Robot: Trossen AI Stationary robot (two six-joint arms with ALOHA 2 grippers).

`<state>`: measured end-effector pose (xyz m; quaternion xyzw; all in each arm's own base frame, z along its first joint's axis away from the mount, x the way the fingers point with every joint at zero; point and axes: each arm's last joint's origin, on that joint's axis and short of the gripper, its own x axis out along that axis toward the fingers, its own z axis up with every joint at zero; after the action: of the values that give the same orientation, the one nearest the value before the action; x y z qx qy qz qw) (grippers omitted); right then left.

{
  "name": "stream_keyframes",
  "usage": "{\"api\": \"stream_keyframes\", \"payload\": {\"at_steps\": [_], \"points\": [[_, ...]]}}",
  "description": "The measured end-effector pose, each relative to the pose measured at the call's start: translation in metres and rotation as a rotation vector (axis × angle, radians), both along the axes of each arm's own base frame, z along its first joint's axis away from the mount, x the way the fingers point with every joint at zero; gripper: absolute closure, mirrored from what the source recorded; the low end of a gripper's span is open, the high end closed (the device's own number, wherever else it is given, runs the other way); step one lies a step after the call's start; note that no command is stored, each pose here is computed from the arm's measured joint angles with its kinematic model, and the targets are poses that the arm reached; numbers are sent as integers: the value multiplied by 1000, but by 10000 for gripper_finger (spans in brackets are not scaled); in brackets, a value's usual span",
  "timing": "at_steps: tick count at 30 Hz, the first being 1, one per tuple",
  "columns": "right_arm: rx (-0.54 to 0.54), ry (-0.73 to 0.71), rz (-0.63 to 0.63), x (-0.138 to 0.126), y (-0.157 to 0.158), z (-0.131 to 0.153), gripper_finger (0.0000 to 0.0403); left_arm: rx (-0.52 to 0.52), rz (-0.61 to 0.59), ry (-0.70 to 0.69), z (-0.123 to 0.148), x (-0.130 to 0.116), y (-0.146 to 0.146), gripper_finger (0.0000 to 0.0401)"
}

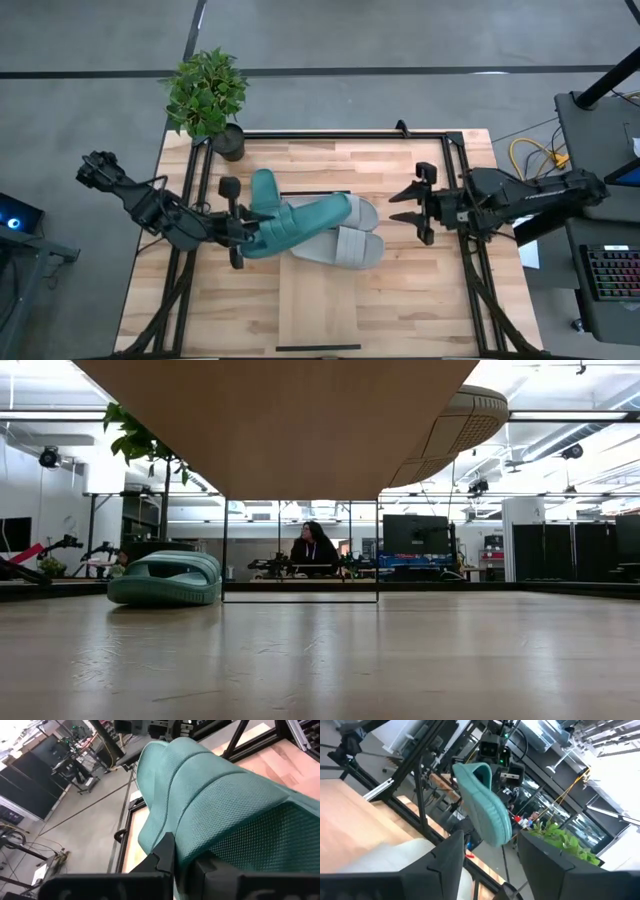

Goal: Pick and place slides into the shelf
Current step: Put the left green slipper on the shelf

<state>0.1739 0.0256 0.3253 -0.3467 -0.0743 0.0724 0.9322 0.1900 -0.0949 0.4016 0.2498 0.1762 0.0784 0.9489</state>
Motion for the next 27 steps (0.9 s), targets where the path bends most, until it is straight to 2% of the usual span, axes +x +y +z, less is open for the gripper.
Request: {"api": "stream_keyframes", "payload": {"at_steps": [5, 10, 16, 22, 27], "points": [[-20, 43, -1, 18, 2, 12, 224, 32, -11, -9, -2, 9, -5, 401], [-100, 105, -12, 40, 5, 16, 227, 36, -18, -21, 0, 13, -8, 401], [-140, 135, -169, 59, 3, 27, 225, 18, -42, -44, 4, 11, -7, 401], [-154, 205, -100, 72, 7, 34, 227, 23, -47, -40, 3, 10, -7, 401], [-159, 230, -92, 88, 9, 36, 229, 25, -50, -36, 2, 10, -7, 401]]}}
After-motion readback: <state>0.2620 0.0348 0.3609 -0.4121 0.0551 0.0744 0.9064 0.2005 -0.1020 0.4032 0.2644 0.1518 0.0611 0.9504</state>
